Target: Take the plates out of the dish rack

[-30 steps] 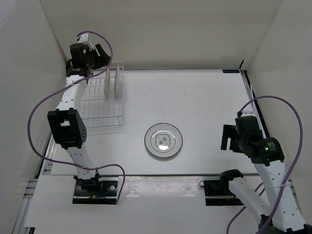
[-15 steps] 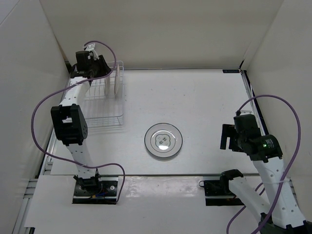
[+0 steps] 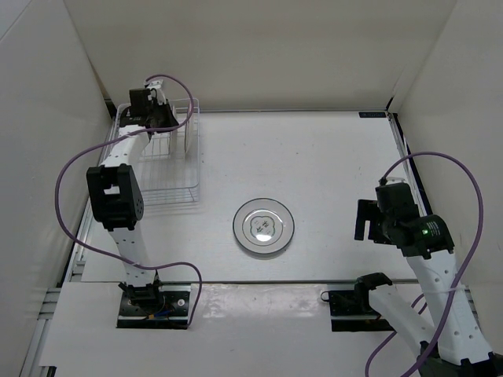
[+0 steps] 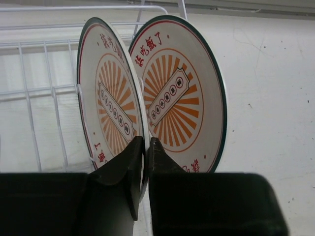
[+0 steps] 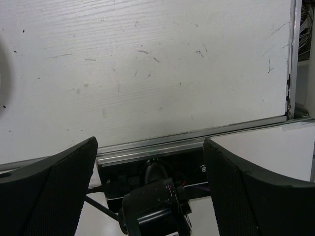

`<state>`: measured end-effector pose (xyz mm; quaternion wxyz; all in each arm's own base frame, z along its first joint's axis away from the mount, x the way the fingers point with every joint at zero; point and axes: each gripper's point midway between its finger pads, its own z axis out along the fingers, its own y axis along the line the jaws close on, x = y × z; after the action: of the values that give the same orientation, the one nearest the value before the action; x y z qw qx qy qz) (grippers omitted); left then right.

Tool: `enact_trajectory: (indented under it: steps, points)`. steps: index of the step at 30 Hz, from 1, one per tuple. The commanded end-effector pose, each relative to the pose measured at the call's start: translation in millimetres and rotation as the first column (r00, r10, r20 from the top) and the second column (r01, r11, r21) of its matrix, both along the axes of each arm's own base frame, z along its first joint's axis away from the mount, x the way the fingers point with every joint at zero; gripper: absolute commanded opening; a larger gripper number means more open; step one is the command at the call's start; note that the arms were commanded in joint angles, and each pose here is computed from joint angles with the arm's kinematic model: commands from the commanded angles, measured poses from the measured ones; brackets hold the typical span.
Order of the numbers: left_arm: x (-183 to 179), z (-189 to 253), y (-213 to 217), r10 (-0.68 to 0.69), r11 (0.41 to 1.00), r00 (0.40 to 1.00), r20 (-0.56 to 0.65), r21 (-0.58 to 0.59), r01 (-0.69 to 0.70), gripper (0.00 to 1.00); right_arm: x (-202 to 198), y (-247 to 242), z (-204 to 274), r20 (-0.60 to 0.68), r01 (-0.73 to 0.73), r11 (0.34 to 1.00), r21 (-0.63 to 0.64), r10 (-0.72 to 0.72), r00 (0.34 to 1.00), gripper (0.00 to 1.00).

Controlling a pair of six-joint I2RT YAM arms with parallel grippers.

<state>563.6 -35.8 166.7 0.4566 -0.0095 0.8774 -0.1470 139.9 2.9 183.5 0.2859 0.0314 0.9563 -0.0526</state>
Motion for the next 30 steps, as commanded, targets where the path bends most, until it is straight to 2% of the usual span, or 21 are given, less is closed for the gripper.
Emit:
enact_trajectory:
  steps: [1,5,9,17,20,22,23,25,26,27,30]
  points:
    - [-1.3,26.8,-3.9,-0.04,0.999,0.998,0.049,0.023,0.038,0.17,4.5,1.8,0.6,0.013,-0.003,1.0,0.005,0.003,1.0,0.89]
    - [-4.8,52.6,-1.1,-0.043,0.998,0.994,0.101,0.047,0.038,0.06,5.6,3.1,0.4,0.011,-0.009,1.0,0.007,0.009,1.0,0.89]
    - [-8.5,93.2,0.3,-0.058,0.996,0.982,0.181,0.079,0.044,0.01,5.4,3.2,-0.9,0.0,-0.013,1.0,0.005,0.013,1.0,0.89]
    - [-35.3,183.2,4.4,-0.065,0.991,0.928,0.366,0.132,0.017,0.0,5.4,3.4,-0.2,0.009,-0.015,1.0,0.007,0.015,1.0,0.89]
    - [-65.5,231.3,0.2,-0.077,0.992,0.887,0.456,0.127,0.021,0.0,6.2,2.8,0.2,0.01,-0.007,1.0,0.006,0.007,1.0,0.89]
    - [-79.4,239.0,-5.4,-0.083,0.994,0.882,0.464,0.1,0.041,0.0,6.7,-0.5,0.3,0.011,0.006,1.0,-0.01,-0.006,1.0,0.89]
    - [-100.7,255.6,-9.2,-0.097,0.994,0.865,0.492,0.097,0.056,0.0,6.2,-1.9,-1.1,0.003,0.019,1.0,-0.015,-0.019,1.0,0.89]
    - [-118.3,248.4,-23.1,-0.134,0.991,0.874,0.467,0.085,0.106,0.0,6.2,-2.7,-0.6,0.004,0.021,1.0,-0.019,-0.021,1.0,0.89]
    - [-141.5,267.0,-26.8,-0.153,0.988,0.852,0.501,0.093,0.123,0.0,5.9,-3.8,-0.4,0.005,0.027,0.999,-0.022,-0.026,1.0,0.89]
    - [-155.1,248.2,-49.7,-0.229,0.973,0.862,0.451,0.121,0.195,0.0,6.2,-3.8,0.7,0.012,0.025,0.999,-0.023,-0.025,1.0,0.89]
    - [-210.7,247.5,-89.3,-0.372,0.925,0.795,0.48,0.26,0.276,0.0,5.4,-3.2,1.0,0.022,0.023,1.0,-0.016,-0.023,0.999,0.89]
